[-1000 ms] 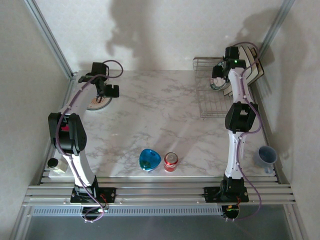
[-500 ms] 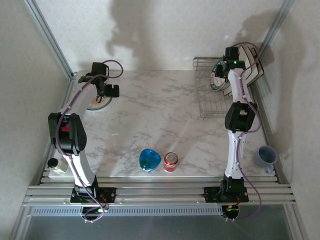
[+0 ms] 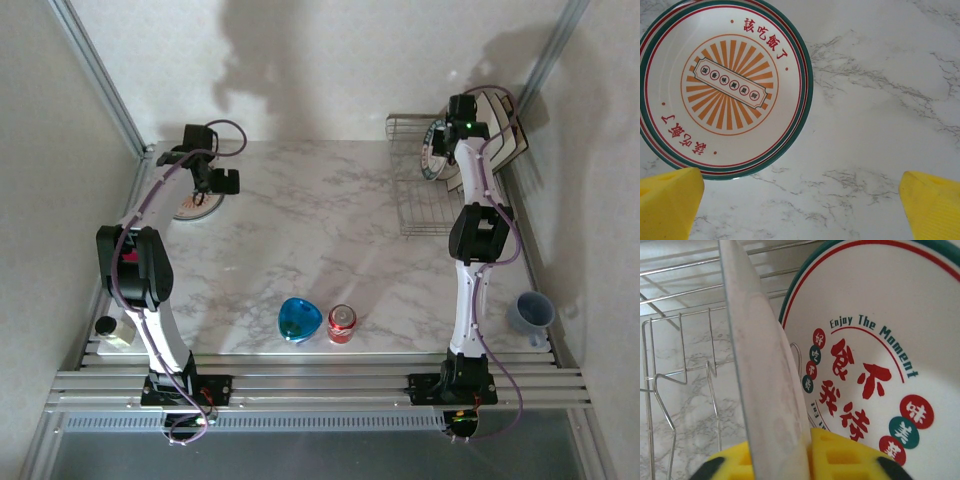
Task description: Unload the plates from the dish rack
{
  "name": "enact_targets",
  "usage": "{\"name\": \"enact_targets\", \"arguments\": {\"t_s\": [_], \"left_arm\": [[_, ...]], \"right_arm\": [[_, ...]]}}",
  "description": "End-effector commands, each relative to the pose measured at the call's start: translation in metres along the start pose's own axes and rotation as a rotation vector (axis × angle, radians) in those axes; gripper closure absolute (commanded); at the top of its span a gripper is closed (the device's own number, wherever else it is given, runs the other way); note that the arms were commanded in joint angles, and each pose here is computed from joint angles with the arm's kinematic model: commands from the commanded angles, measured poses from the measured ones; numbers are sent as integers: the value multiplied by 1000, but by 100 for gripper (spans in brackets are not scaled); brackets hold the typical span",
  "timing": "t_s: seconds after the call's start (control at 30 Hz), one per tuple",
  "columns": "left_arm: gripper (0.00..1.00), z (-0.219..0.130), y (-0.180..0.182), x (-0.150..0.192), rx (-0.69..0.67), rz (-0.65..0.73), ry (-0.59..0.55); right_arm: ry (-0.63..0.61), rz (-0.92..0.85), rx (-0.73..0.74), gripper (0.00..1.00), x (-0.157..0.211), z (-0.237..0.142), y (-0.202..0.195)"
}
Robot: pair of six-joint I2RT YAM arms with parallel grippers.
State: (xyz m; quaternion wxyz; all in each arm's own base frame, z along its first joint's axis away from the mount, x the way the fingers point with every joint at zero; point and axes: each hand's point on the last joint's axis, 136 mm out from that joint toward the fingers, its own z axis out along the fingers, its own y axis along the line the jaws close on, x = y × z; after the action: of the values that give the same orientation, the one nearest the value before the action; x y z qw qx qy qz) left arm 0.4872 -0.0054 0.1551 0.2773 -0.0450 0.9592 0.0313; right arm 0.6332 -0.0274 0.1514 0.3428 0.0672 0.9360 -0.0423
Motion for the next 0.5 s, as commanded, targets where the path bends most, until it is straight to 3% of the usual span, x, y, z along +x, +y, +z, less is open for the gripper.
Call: {"name": "enact_targets", "arguments": {"t_s": [0.0, 0.27, 0.47], "left_arm": [[0, -13, 0, -2, 12, 9, -13], [1, -13, -1, -2, 21, 9, -12], [0, -15, -2, -3, 20, 11, -14]], "right_arm": [[-29, 4, -8, 89, -9, -6, 9], [-52, -4, 5, 100, -16, -20, 13], [-102, -22, 32, 100, -32, -45, 12]]}}
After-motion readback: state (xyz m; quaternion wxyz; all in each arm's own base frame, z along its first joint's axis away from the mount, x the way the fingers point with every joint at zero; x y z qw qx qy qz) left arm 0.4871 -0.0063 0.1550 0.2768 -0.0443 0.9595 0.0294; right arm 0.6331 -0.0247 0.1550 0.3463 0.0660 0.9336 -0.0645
